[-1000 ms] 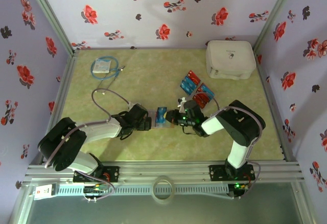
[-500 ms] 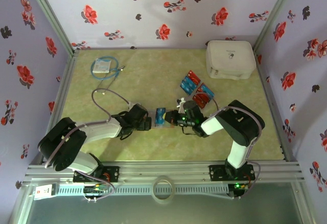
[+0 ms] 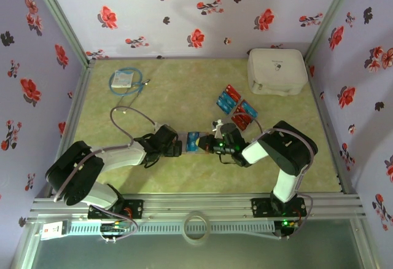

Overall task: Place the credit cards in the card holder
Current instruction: Insert the credit card into the card slot.

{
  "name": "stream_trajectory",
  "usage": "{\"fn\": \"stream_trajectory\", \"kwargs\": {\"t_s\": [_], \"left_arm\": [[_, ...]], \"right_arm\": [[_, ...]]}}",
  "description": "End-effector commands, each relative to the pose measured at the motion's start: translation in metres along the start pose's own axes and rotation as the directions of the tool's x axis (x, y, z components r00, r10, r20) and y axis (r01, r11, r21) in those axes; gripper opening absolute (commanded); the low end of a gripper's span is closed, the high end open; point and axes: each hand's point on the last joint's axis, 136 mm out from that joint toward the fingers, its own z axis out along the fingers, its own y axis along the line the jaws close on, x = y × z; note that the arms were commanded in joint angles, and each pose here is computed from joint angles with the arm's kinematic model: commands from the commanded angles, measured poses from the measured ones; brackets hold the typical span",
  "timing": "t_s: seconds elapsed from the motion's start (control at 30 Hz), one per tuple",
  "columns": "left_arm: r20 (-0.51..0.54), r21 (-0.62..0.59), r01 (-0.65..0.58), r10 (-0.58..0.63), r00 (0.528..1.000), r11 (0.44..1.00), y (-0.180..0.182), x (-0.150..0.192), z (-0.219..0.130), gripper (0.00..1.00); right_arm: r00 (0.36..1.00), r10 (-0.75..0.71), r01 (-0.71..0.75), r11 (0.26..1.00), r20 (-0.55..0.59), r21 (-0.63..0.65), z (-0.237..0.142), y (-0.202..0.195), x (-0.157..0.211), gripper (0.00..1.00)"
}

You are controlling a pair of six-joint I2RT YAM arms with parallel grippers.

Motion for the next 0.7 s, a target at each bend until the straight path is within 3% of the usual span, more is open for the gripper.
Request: {"fn": "stream_trajectory", "kwargs": {"t_s": [0.0,0.67], "left_arm": [[-0.072,-0.066,-0.012,0.007,0.997,0.998,0.0192,0.0257,0.0045,1.0],[-0.073,-0.066,-0.013,0.008,0.997,0.998,0.0192,0.0256,0.0043,1.0]], "right_arm": [[0.999,0.02,-0.02,1.0,-0.027,0.024,-0.0003,-0.0114,0.012,0.0],[0.998,0.04,-0.038,0.999,-0.054,0.031,0.0013,-0.0149,0.0193,0.0]]}}
